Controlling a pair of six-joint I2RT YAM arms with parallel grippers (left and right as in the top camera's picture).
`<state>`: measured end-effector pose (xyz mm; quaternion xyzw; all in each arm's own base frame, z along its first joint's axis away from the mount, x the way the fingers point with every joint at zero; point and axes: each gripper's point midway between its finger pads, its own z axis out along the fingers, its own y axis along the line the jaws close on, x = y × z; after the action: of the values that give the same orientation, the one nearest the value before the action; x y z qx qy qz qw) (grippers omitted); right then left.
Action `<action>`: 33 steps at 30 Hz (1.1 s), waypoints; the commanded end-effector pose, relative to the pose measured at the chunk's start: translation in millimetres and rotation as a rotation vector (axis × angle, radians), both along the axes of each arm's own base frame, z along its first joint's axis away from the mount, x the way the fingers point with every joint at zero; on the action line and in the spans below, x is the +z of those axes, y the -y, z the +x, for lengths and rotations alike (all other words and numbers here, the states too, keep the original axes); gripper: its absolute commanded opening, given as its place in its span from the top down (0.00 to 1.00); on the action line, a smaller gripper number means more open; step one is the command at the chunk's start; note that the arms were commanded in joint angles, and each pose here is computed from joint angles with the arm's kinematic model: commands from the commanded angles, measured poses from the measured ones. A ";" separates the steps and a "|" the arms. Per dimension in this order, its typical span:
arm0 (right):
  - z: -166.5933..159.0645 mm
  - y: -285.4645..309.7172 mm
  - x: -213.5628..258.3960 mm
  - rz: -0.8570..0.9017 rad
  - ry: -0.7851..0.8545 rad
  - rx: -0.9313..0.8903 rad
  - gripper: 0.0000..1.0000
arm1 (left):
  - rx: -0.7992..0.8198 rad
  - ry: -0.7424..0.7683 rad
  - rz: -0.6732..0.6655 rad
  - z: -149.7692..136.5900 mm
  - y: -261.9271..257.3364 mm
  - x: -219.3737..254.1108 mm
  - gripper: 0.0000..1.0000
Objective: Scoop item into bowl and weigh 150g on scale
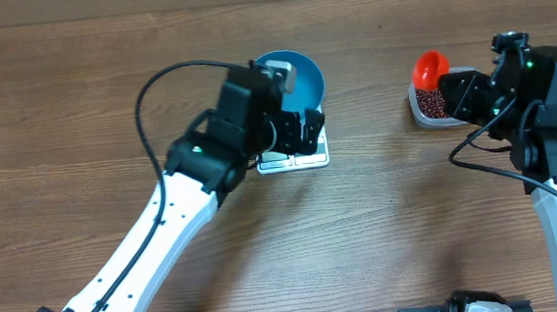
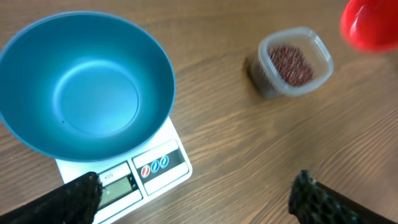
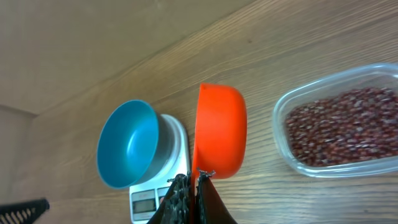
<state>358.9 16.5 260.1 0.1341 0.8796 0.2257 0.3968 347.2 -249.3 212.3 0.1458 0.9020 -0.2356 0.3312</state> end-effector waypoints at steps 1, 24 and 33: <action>0.5 2.7 17.9 -0.028 0.056 0.012 0.96 | 0.003 -0.003 0.101 4.3 5.5 -22.3 0.23; -6.3 11.8 4.2 -0.057 -0.010 -0.037 0.96 | -0.067 -0.172 0.383 8.2 18.7 -165.7 0.96; -6.9 11.7 3.5 -0.057 -0.014 -0.037 0.96 | -0.019 -0.146 0.449 21.0 11.0 -186.0 0.96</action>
<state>351.0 7.8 247.5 0.1458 0.8930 0.1985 0.3767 360.6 -262.4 31.5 0.1982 0.9544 -0.0716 0.2112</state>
